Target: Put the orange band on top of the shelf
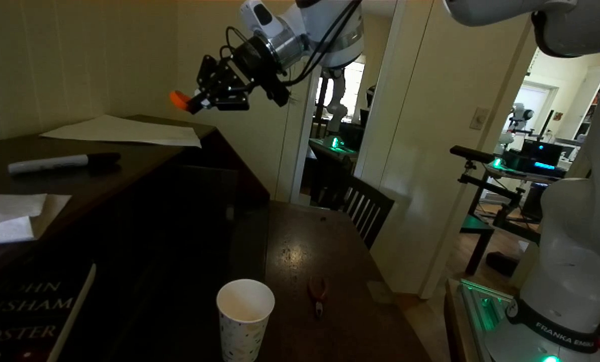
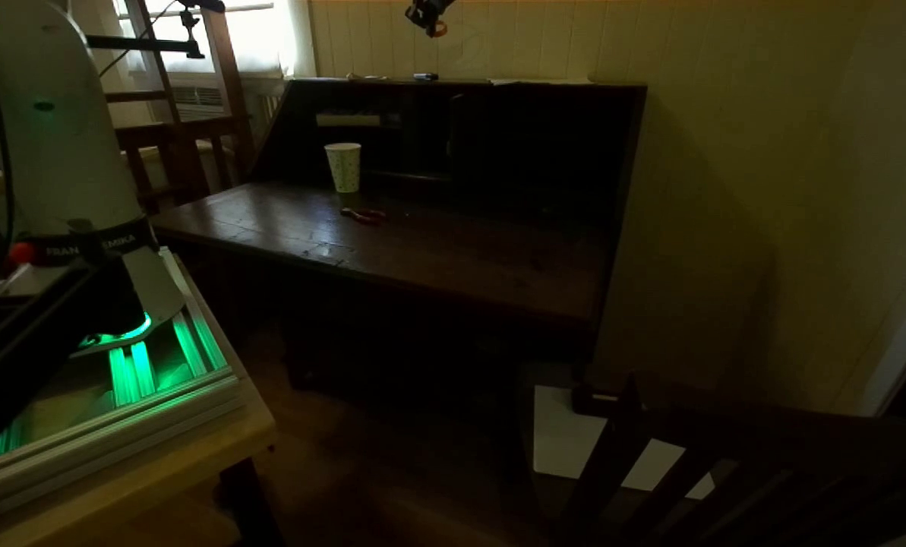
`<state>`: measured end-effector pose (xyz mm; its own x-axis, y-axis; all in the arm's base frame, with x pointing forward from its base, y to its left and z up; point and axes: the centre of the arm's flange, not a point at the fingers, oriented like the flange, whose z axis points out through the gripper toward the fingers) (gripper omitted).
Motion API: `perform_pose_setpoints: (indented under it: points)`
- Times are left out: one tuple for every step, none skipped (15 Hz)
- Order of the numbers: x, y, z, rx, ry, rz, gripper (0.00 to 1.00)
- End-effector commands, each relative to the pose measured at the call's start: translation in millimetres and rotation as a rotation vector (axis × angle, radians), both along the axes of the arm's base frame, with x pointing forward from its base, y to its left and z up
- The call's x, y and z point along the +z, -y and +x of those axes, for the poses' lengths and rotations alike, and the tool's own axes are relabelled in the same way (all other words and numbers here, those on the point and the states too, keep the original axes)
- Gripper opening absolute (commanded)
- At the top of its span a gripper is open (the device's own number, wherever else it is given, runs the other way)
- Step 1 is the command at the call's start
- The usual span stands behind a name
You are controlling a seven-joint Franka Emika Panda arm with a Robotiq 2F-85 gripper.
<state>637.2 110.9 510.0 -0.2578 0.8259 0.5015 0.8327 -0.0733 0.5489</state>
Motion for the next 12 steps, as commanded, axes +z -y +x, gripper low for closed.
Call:
perform_pose_setpoints:
  points:
    - [-8,-29,34,0.074,0.002,-0.041,0.00]
    - [-13,-35,38,0.101,0.012,-0.062,0.00]
    - [-18,-40,42,0.126,0.017,-0.090,0.00]
    - [-23,-43,47,0.143,0.033,-0.120,0.00]
    - [-28,-45,53,0.148,0.045,-0.154,0.00]
    - [-33,-46,59,0.153,0.050,-0.174,0.00]
    - [-37,-45,64,0.162,0.048,-0.187,0.00]
    - [-42,-46,69,0.174,0.054,-0.199,0.00]
    - [-47,-46,73,0.185,0.069,-0.210,0.00]
    - [-51,-47,78,0.196,0.072,-0.219,0.00]
    - [-55,-47,81,0.203,0.080,-0.236,0.00]
    - [-58,-47,85,0.209,0.085,-0.246,0.00]
